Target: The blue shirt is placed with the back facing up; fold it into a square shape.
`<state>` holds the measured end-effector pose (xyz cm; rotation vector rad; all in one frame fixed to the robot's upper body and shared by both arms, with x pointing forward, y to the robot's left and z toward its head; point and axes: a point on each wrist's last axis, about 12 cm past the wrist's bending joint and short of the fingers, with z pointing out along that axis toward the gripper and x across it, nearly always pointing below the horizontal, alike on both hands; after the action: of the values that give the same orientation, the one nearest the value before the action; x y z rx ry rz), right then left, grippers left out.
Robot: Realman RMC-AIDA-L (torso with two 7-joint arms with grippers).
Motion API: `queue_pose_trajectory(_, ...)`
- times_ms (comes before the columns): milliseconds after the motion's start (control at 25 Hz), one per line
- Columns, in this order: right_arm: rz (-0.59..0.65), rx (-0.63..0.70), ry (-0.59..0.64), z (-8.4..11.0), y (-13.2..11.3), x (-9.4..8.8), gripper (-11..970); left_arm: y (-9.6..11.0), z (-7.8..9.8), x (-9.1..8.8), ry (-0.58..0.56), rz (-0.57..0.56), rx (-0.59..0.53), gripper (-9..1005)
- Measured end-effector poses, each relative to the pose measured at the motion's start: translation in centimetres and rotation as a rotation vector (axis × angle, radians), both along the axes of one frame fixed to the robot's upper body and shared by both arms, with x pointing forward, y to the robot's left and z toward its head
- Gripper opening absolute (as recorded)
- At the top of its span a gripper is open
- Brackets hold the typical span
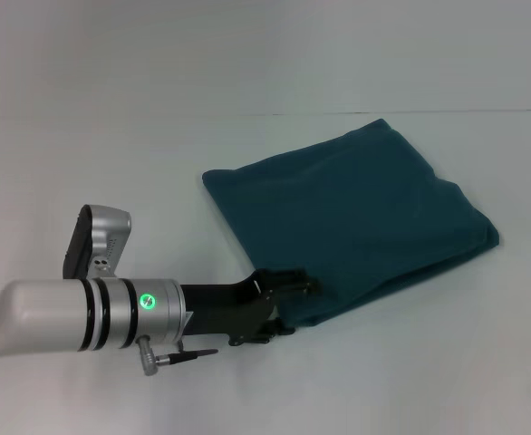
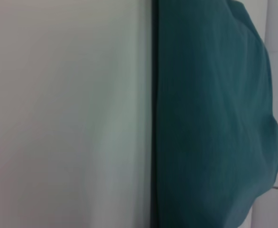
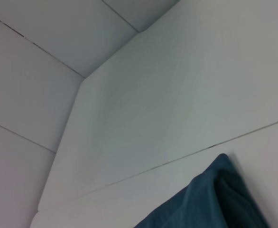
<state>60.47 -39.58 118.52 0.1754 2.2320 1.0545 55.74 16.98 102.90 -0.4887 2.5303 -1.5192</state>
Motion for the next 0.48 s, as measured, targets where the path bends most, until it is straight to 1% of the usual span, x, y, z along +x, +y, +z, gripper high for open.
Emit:
queue_pose_trajectory(80,-0.001,0.001,0.000,-0.01,-0.01,0.00,924,-0.13,-0.02,0.05,-0.009,-0.005,0.007,852)
queue_pose_trajectory(400,-0.002,0.012,0.005,-0.18,0.00,-0.07,924,0.02,-0.25,-0.09,-0.014,-0.001,0.013,652)
queue_pose_trajectory(480,-0.006,0.016,0.004,-0.16,-0.08,-0.09,924,0.12,-0.36,-0.20,-0.011,0.003,0.014,574)
